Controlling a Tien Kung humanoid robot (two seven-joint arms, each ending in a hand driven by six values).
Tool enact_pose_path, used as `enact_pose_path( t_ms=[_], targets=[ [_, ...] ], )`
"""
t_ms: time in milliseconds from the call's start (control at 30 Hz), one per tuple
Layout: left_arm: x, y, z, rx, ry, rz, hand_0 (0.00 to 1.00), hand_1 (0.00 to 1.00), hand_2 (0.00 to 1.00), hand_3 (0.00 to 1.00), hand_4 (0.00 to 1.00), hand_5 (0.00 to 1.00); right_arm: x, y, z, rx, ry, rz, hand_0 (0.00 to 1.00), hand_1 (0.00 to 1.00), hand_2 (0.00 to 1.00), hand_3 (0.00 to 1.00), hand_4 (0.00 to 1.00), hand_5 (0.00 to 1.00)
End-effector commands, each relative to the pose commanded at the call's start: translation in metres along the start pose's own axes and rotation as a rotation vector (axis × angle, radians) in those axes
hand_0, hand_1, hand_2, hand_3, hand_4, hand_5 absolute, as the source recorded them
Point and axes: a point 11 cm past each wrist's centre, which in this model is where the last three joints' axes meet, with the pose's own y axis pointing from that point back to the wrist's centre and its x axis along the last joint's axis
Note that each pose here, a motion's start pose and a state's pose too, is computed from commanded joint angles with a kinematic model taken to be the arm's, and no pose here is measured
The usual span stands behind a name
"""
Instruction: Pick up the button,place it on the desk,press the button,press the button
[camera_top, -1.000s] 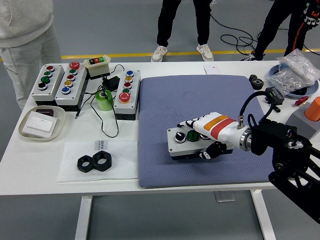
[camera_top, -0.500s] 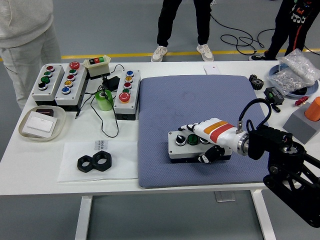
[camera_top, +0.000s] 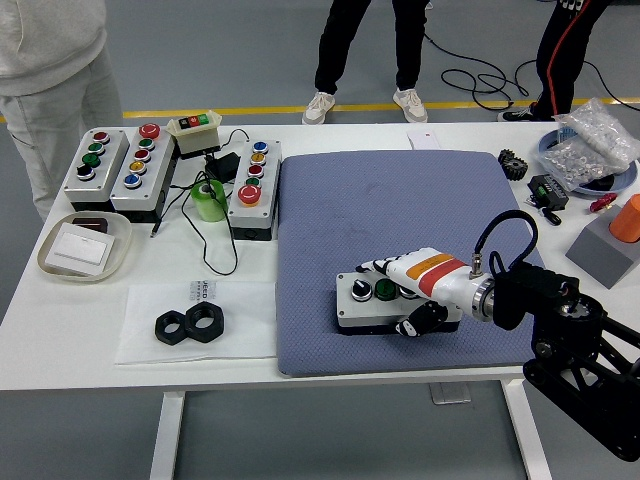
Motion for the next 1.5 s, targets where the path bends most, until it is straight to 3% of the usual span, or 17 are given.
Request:
enact_pose_path(
  t_ms=[33, 67, 233, 267, 400, 433, 1033, 1067, 1500],
  targets=[
    [0.000, 0.000, 0.000, 0.000, 0.000, 0.000, 0.750, 0.913, 0.962, 0.847, 0.562, 0.998, 0.000, 0.000, 0.000, 0.001, -0.001, -0.002, 0.440, 0.351, 0.344, 0.446, 0.501, 0.002],
    [0.000, 0.000, 0.000, -0.001, -0.001, 0.000, 0.750, 0.913, 0.962, 0.846, 0.562, 0.998, -0.001, -0.001, 0.001, 0.002, -0.001, -0.003, 0.504, 0.456, 0.442, 0.500, 0.473, 0.002],
    [0.000, 0.000, 0.000, 0.000, -0.001, 0.000, 0.750, 0.913, 0.962, 0.846, 0.562, 0.998, -0.003, -0.001, 0.001, 0.020, 0.003, -0.031, 0.504, 0.456, 0.442, 0.500, 0.473, 0.002],
    [0.000, 0.000, 0.000, 0.000, -0.001, 0.000, 0.749, 0.913, 0.962, 0.845, 0.564, 0.998, -0.004, -0.001, 0.000, 0.028, 0.006, -0.042, 0.739, 0.758, 0.736, 0.634, 0.544, 0.002],
    [-0.001, 0.000, -0.001, 0.002, 0.000, -0.002, 0.749, 0.913, 0.962, 0.845, 0.564, 0.998, -0.008, 0.000, 0.000, 0.048, 0.010, -0.088, 0.739, 0.758, 0.736, 0.634, 0.544, 0.002],
    [-0.001, 0.000, -0.001, 0.002, 0.001, -0.002, 0.749, 0.913, 0.962, 0.846, 0.564, 0.998, -0.009, 0.000, 0.000, 0.053, 0.007, -0.099, 0.852, 0.848, 0.860, 0.779, 0.733, 0.022],
    [-0.002, -0.001, -0.006, 0.012, 0.000, -0.005, 0.750, 0.913, 0.963, 0.846, 0.564, 0.998, 0.001, 0.000, 0.003, 0.048, -0.010, -0.063, 0.865, 0.875, 0.890, 0.820, 0.762, 0.093],
    [-0.003, -0.001, -0.007, 0.013, 0.000, -0.005, 0.749, 0.914, 0.962, 0.846, 0.562, 0.998, 0.002, 0.000, 0.003, 0.046, -0.013, -0.060, 0.906, 0.922, 0.962, 0.993, 0.872, 0.293],
    [-0.003, -0.001, -0.011, 0.021, -0.005, -0.006, 0.750, 0.913, 0.962, 0.844, 0.562, 0.998, 0.009, 0.001, 0.005, 0.042, -0.047, -0.022, 0.934, 0.944, 0.998, 0.998, 0.886, 0.297]
  ],
)
